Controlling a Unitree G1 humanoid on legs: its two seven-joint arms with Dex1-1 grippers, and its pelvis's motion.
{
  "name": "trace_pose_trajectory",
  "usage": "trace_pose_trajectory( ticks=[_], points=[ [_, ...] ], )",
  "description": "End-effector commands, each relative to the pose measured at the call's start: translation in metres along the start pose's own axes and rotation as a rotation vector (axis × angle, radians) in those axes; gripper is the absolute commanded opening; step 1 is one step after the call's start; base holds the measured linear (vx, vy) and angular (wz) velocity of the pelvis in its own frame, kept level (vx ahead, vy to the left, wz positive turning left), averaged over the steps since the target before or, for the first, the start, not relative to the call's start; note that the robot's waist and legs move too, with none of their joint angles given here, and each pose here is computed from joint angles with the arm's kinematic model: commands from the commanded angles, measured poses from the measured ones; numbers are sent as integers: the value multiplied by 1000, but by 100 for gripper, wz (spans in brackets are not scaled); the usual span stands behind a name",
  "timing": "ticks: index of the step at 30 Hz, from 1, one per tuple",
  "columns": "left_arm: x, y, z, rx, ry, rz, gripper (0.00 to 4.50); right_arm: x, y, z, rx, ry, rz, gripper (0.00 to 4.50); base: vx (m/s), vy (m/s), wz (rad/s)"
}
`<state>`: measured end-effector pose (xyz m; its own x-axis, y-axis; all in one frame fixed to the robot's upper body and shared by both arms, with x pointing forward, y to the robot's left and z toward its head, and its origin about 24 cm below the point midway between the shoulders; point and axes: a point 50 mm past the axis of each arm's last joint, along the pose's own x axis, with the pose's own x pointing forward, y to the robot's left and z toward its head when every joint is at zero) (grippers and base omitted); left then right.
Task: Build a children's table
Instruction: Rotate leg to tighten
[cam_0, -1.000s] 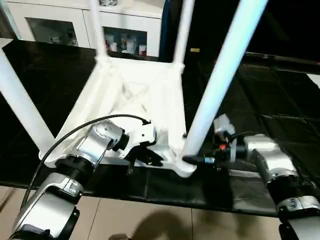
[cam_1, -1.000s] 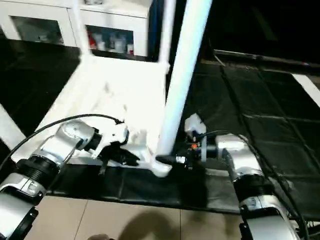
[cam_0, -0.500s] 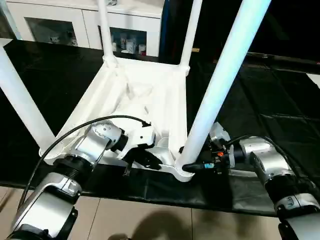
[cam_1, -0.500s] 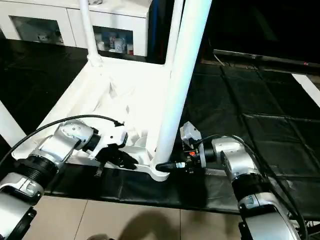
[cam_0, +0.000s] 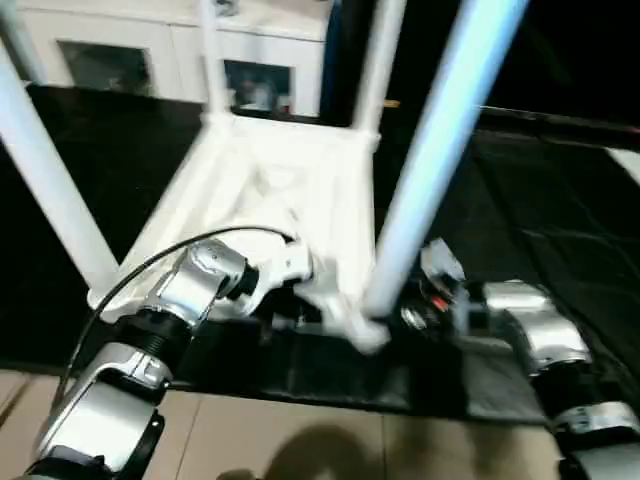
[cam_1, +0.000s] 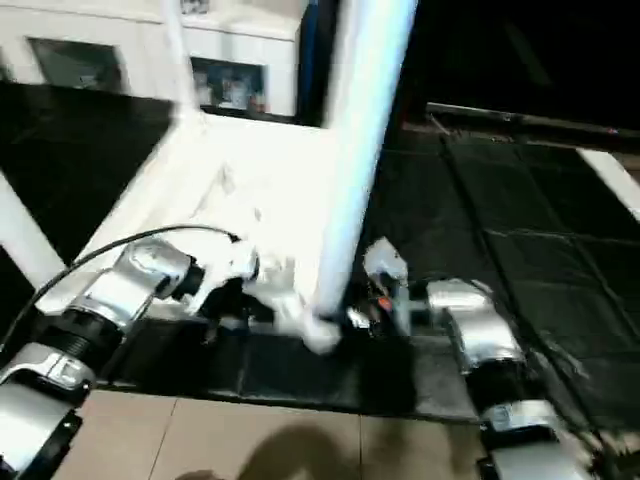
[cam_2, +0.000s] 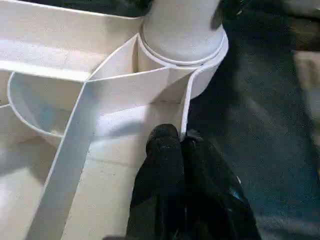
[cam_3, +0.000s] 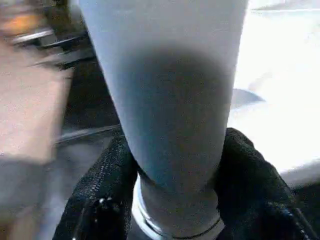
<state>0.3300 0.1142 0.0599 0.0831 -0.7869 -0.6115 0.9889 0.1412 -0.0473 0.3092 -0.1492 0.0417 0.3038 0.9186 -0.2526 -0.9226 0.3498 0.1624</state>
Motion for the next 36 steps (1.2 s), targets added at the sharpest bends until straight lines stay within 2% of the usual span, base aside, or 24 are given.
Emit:
trace_pose_trajectory(
  ticks=[1,3,5,10,15,16,17,20,21,25,27,28,31,34,36],
  points=[
    [22,-3,20,-25,-78,35,0,24,6,-5,43,42,-59,200,0,0,0],
    [38,-1,31,-115,-136,134,0,43,4,-7,107,45,-267,198,0,0,0],
    [47,0,37,-173,-171,191,0,54,5,-6,136,43,-348,196,0,0,0],
    [59,1,47,-228,-213,281,0,68,6,0,171,46,-461,195,0,0,0],
    [63,-1,54,-233,-229,295,0,73,8,3,149,63,-496,195,0,0,0],
    [62,-1,53,-221,-223,293,0,72,7,4,158,48,-494,249,0,0,0],
    [61,-1,52,-210,-214,295,0,71,8,5,165,40,-503,263,0,0,0],
    [55,-1,47,-164,-190,284,0,67,9,5,154,35,-485,269,0,0,0],
    [55,-1,47,-164,-190,284,0,67,9,5,154,35,-485,299,0,0,0],
    [40,-1,34,-112,-169,226,0,54,9,8,91,-15,-406,319,0,0,0],
    [37,-1,32,-108,-174,211,0,49,8,8,73,-20,-383,349,0,0,0],
    [29,-2,26,-86,-157,171,0,36,6,7,51,-21,-323,356,0,0,0],
    [20,-3,18,-40,-120,123,0,18,3,4,14,-8,-268,385,0,0,0],
    [16,-3,16,-25,-114,99,0,9,2,4,-5,-6,-243,412,0,0,0],
    [10,-4,14,3,-116,46,0,-6,2,3,-32,4,-168,421,0,0,0]
  ],
)
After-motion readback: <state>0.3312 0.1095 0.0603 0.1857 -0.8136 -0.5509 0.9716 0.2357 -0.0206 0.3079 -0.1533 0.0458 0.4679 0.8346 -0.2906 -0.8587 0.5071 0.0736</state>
